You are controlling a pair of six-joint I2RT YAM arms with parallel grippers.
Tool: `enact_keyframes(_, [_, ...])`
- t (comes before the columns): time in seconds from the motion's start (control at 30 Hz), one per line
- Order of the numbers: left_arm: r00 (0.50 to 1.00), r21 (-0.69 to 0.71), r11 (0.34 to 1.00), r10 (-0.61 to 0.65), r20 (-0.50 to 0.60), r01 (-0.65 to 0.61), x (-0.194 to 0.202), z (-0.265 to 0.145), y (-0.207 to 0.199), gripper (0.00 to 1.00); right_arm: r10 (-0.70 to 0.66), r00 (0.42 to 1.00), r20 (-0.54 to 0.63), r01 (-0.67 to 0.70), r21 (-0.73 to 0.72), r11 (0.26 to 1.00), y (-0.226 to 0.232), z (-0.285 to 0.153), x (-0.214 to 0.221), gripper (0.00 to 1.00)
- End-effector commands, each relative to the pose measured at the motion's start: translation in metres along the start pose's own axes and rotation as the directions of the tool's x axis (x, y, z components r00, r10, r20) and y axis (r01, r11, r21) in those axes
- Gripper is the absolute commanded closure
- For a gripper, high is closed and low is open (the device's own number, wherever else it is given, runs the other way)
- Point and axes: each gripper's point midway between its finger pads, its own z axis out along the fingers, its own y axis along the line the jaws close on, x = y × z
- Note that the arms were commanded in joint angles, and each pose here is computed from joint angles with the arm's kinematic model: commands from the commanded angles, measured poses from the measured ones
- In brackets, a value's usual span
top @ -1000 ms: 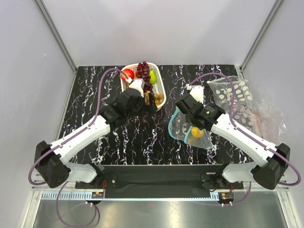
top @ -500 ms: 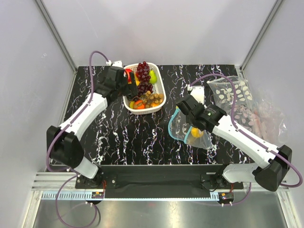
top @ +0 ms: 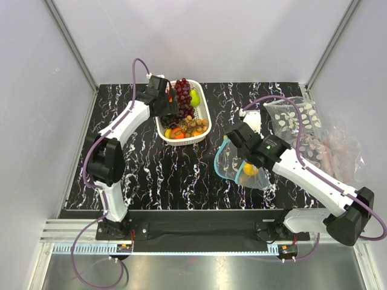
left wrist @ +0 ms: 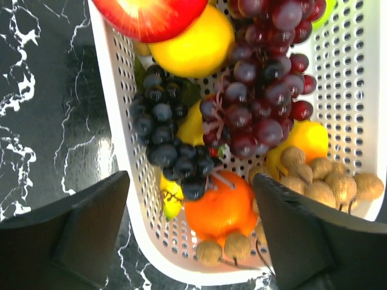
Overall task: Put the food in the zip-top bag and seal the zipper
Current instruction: Pick up the fake fruit from the bin.
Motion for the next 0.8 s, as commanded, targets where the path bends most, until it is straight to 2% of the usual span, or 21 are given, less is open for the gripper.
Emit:
enact_keyframes(0.0, [0.991,0.007,1.0,-0.006,0.136,0.005,-0.051,-0.017,-0.007,0.03,0.009,1.0,0.029,-0.008,-0.038,0.999,0.006,-0.004,-0.006,0.99])
enact_keyframes(0.13, [0.986,-0.004,1.0,0.003,0.169,-0.002,-0.07,-0.017,-0.004,0.01,-0.008,1.0,0.023,0.009,-0.049,0.999,0.009,-0.003,-0.005,0.98])
enact_keyframes(0.57, [0.984,-0.045,0.998,-0.04,0.172,0.049,-0.098,0.031,0.03,0.01,-0.027,1.0,0.013,0.028,-0.082,0.996,0.015,-0.003,-0.003,0.98])
enact_keyframes(0.77, [0.986,0.003,0.999,-0.037,0.163,0.037,-0.104,0.06,0.021,0.01,-0.033,0.999,0.01,0.034,-0.09,0.995,0.016,-0.001,0.0,0.98])
